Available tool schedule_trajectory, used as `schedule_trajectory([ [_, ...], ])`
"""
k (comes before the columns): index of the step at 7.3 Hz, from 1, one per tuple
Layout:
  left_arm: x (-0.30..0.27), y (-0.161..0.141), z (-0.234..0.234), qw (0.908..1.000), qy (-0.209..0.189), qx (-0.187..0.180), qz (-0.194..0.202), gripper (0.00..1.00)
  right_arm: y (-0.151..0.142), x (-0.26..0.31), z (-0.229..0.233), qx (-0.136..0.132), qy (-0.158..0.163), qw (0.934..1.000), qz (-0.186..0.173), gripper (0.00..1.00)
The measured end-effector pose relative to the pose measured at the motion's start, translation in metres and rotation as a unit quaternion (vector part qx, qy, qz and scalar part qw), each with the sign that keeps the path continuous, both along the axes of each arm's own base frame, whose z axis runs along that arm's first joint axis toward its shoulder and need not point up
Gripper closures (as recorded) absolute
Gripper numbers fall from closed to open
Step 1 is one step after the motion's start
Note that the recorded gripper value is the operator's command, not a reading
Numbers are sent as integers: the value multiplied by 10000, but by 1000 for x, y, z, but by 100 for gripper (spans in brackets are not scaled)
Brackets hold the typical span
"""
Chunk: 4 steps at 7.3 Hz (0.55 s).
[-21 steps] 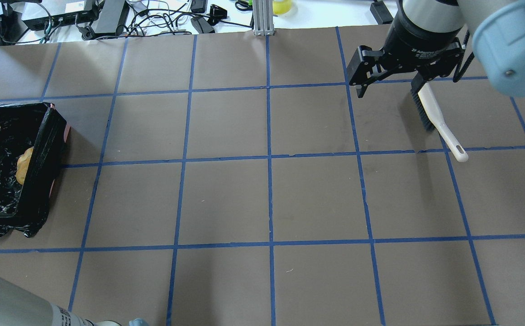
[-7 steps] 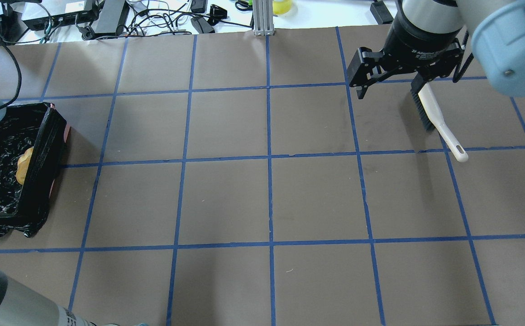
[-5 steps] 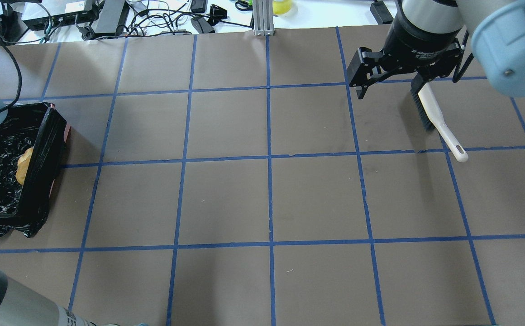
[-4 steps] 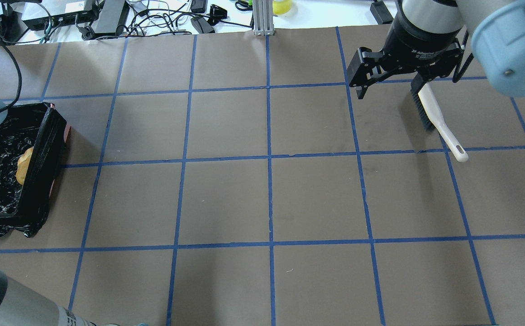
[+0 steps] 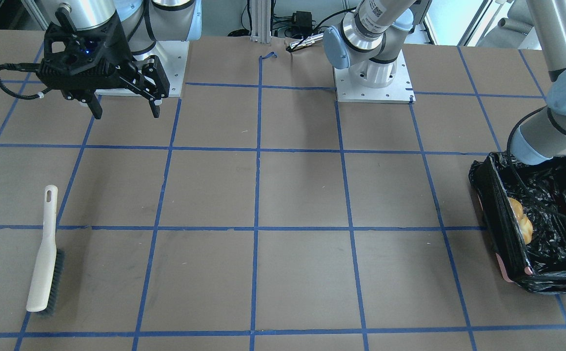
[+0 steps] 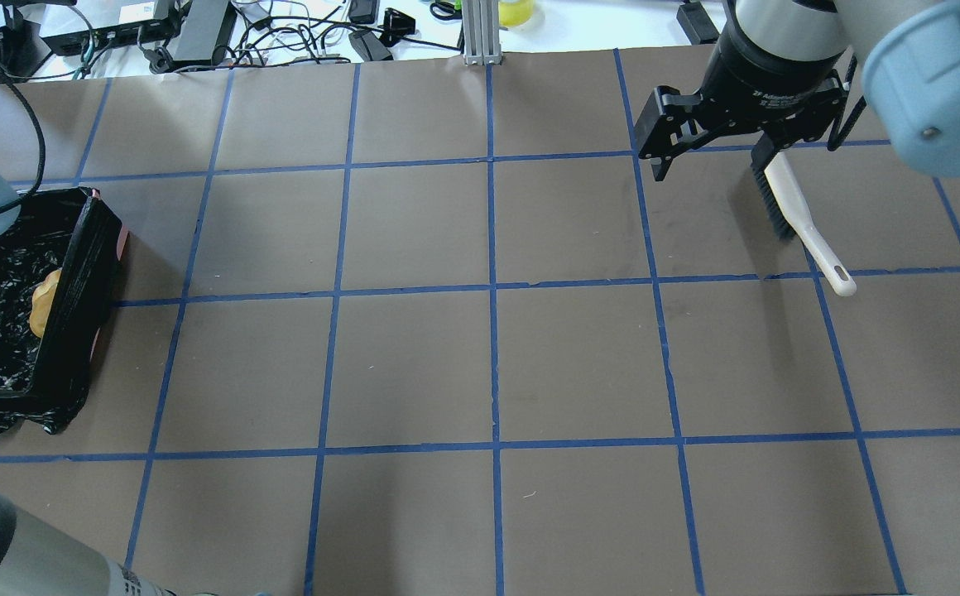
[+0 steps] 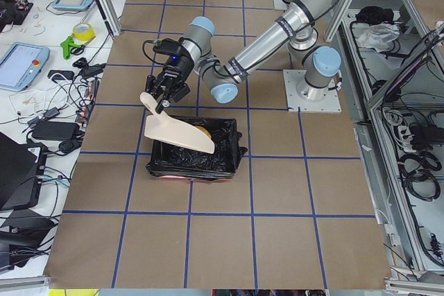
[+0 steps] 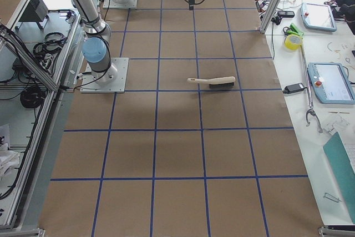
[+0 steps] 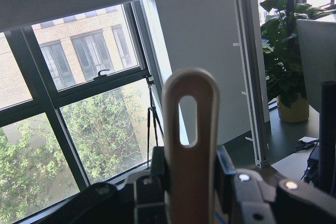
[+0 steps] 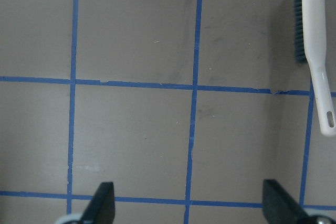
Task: Sweep and dump trash into bin
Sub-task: 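Hold the white dustpan tipped over the black bin with the left gripper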
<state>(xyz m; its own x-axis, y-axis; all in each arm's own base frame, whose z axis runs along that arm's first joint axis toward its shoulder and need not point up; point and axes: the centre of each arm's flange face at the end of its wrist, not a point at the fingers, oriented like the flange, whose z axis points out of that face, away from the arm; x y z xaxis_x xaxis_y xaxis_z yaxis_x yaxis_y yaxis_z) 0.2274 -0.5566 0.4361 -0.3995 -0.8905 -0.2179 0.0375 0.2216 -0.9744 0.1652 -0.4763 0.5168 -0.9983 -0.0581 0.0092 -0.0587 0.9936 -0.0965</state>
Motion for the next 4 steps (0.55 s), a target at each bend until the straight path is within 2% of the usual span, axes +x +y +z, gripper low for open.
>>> schedule_trajectory([
  [4,-16,11,-17,9991,-384,140,-130,100,0,0,-1,5,-3,10000,-3,0],
])
